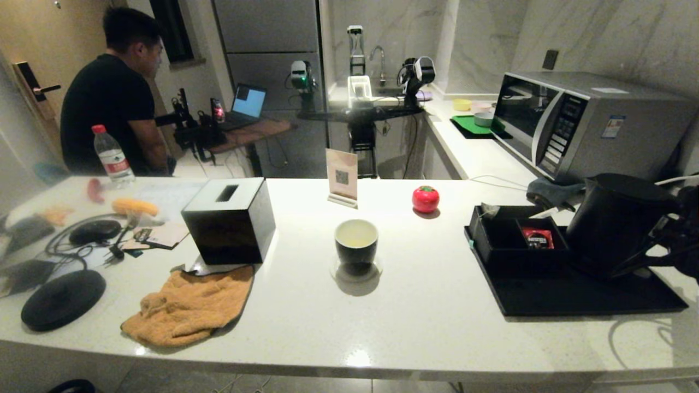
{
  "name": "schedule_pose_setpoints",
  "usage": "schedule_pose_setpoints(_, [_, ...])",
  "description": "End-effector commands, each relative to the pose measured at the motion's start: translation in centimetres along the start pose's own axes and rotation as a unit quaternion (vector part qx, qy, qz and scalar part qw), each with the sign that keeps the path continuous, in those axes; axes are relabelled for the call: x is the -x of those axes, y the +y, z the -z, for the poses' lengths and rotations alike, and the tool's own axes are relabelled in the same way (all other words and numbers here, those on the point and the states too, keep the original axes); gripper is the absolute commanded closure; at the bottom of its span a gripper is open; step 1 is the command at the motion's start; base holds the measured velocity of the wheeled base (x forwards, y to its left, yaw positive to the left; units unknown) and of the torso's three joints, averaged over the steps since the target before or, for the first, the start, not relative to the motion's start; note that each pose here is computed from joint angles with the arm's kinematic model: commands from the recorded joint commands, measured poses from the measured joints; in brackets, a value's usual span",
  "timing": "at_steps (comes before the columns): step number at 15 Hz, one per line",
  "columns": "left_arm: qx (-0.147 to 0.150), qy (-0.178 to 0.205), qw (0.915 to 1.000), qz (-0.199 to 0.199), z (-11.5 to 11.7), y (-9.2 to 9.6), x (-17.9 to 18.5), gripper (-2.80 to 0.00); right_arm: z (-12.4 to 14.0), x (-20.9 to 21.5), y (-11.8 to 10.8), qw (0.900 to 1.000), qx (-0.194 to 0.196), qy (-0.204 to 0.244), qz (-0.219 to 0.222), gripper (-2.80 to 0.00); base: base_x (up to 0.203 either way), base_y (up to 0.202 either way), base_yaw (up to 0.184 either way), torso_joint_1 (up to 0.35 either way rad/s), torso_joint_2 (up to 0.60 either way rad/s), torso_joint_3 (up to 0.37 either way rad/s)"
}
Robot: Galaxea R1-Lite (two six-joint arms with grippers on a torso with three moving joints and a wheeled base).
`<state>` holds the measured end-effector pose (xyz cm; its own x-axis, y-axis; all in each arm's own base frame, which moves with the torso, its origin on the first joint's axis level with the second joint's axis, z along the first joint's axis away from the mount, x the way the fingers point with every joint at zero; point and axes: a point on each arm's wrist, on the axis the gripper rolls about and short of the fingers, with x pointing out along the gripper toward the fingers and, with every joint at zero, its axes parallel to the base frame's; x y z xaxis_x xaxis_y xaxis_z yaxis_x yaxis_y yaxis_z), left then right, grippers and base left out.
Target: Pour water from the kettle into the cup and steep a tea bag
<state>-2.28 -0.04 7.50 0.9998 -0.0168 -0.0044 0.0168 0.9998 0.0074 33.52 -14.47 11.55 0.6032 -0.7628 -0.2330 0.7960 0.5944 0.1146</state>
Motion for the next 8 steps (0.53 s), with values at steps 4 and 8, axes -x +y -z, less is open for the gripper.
schedule_pose_setpoints(4, [0.000, 0.000, 1.0000, 0.000, 0.00, 0.00, 0.00, 0.00, 0.63, -0.45, 0.11, 1.000, -0.002, -0.004, -0.002, 0.00, 0.000, 0.000, 0.000, 0.000, 0.00, 0.000])
schedule_pose_setpoints(8, [0.000, 0.000, 1.0000, 0.000, 0.00, 0.00, 0.00, 0.00, 0.82, -0.48, 0.08, 1.000, 0.000, -0.001, -0.001, 0.00, 0.000, 0.000, 0.000, 0.000, 0.00, 0.000])
